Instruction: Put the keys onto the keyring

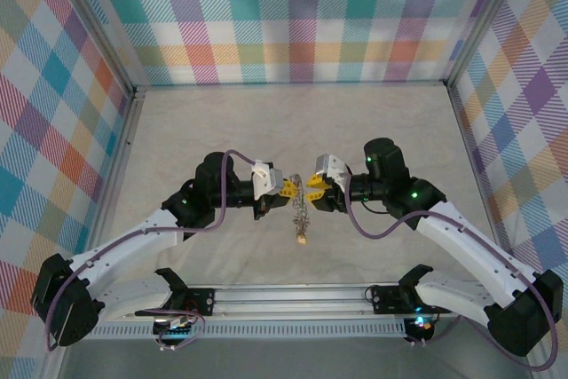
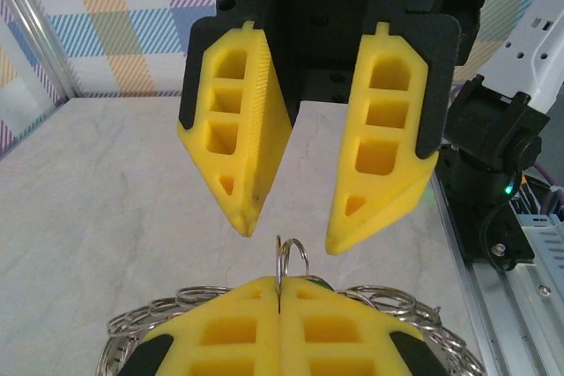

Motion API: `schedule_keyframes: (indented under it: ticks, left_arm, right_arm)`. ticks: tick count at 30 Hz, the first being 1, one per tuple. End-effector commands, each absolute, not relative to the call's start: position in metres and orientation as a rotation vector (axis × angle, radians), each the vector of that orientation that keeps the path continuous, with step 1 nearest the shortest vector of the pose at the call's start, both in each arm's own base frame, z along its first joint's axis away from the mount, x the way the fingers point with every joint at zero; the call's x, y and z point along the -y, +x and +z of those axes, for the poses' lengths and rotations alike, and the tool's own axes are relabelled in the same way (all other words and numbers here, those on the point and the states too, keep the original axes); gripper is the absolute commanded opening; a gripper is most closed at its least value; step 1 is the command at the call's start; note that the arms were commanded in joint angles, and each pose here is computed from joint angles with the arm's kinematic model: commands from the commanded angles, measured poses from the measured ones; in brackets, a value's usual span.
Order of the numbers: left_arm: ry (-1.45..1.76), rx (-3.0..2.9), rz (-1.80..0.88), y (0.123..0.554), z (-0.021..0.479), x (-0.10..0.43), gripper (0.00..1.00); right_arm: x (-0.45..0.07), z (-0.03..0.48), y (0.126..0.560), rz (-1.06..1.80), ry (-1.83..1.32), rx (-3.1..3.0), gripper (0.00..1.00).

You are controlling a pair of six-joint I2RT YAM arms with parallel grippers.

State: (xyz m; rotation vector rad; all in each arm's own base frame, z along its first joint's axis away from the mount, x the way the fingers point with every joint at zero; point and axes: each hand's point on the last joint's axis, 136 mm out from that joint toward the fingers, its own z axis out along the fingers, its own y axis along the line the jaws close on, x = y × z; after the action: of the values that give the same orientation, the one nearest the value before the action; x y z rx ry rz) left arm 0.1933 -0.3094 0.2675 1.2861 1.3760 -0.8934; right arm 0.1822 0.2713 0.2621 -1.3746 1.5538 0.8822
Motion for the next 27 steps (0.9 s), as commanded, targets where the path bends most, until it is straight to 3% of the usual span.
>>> schedule_keyframes:
  ticks: [1,6,11,27]
  left_arm:
    - [1.276,-1.269,-0.904,0.192,0.296,0.313,0.00]
    - [1.280,-1.252,-0.920,0.189,0.296,0.314,0.00]
    - [1.250,-1.223,-0.907,0.190,0.302,0.311,0.00]
    - [1.254,-1.201,-0.939,0.191,0.309,0.317,0.00]
  right_arm:
    - [-0.273,0.268,0.178,0.896,-1.394,-1.525,0.34]
    - [-0.272,0.265,0.193,0.822,-1.347,-1.558,0.21]
    - [-0.273,0.263,0.188,0.853,-1.372,-1.552,0.16]
    - [-0.278,0.273,0.172,0.959,-1.377,-1.462,0.18]
